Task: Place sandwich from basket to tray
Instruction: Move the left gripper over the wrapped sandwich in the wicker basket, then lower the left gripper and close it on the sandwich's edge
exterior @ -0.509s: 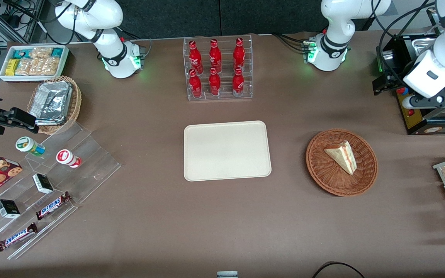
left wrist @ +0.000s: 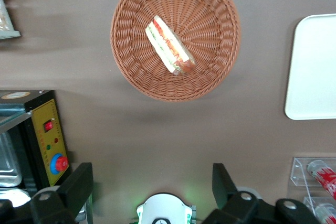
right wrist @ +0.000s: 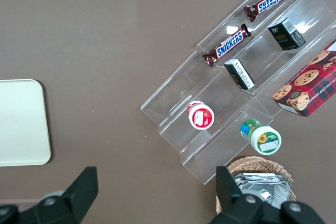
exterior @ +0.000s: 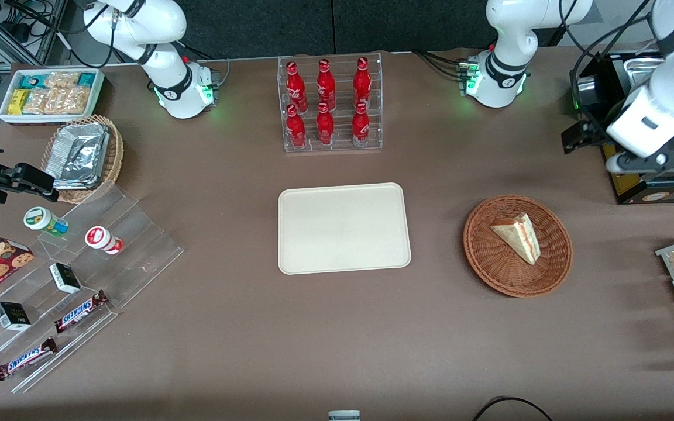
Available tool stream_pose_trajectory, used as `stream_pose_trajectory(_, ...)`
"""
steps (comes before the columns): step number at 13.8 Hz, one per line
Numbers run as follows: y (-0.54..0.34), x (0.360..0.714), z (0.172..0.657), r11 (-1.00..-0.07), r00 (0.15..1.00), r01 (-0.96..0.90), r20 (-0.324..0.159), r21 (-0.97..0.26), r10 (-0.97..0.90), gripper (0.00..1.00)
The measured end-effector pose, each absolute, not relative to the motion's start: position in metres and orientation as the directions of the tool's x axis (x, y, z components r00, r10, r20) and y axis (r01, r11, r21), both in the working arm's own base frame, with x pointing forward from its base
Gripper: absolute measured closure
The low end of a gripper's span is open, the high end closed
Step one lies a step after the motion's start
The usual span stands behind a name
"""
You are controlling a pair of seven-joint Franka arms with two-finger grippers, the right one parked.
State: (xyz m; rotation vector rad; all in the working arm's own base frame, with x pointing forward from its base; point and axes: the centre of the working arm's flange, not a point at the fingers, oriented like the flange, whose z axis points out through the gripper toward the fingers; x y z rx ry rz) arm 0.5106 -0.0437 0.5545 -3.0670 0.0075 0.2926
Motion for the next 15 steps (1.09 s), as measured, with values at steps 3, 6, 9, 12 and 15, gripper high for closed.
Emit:
stream_pose_trajectory(3, -0.034, 0.516, 0.499, -0.998, 0.985, 0.025, -0.169, -0.059, 0.035, 0.00)
stream_pose_trajectory(6, -0.032, 0.522, 0.449, -0.981, 0.975, 0.182, -0.115, -0.069, 0.189, 0.00)
stream_pose_trajectory(9, -0.034, 0.532, 0.415, -0.926, 0.925, 0.371, -0.061, -0.065, 0.374, 0.00)
stream_pose_trajectory(12, -0.037, 0.546, 0.389, -0.845, 0.845, 0.533, -0.014, -0.040, 0.534, 0.00)
stream_pose_trajectory(15, -0.039, 0.554, 0.359, -0.792, 0.792, 0.611, 0.012, -0.011, 0.611, 0.00)
